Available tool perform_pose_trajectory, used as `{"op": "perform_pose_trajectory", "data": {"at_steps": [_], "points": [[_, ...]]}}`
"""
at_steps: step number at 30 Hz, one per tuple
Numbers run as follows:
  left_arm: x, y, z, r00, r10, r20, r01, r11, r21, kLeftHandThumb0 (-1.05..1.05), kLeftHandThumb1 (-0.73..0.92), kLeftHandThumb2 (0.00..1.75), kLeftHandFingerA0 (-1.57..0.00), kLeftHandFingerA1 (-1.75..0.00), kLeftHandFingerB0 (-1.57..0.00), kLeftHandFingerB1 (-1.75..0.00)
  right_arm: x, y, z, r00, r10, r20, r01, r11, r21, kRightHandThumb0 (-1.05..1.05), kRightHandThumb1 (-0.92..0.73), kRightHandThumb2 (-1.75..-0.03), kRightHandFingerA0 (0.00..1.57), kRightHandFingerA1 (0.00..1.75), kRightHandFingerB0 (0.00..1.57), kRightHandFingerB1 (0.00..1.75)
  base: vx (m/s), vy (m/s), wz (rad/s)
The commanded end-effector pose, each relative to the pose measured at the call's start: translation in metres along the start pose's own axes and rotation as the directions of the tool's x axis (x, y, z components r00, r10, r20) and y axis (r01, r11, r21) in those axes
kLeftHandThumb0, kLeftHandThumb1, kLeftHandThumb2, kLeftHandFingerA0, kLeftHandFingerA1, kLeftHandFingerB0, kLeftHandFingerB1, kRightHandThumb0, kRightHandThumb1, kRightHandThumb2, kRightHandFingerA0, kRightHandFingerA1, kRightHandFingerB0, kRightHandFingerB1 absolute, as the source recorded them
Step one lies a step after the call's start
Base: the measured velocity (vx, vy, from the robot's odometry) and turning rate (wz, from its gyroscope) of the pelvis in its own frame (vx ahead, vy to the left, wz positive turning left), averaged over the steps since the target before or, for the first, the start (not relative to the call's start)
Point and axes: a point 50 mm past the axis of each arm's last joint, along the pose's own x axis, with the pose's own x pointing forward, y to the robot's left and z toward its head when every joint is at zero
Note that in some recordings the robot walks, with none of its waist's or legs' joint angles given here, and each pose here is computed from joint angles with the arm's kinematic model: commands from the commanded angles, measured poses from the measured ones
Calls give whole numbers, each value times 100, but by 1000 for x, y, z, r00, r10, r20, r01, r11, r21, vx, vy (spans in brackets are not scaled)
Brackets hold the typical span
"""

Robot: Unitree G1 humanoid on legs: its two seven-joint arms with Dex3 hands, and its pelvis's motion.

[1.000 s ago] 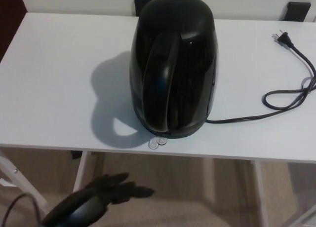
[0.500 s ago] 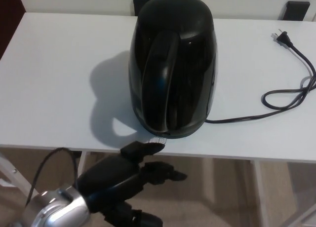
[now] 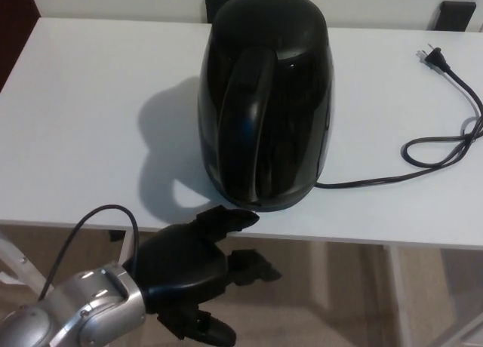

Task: The robot walk towards a table in front and click the button on the base of the boilling pot using its left middle finger

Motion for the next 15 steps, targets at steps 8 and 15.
{"op": "perform_pose_trajectory", "data": {"at_steps": [8,15], "points": [[-3,-6,-6,999,-19,43,11,981,195,-88,81,66,-30,-33,-29,-32,-2,-6,-1,999,12,-35,-13,1000,-25,-33,-65,-59,75,47,40,36,0,0,0],[-3,-16,-5,998,-30,46,23,986,164,-86,79,64,-33,-34,-29,-33,-2,-4,-1,999,23,-45,-24,999,-24,-32,-67,-60,73,46,40,36,0,0,0]]}}
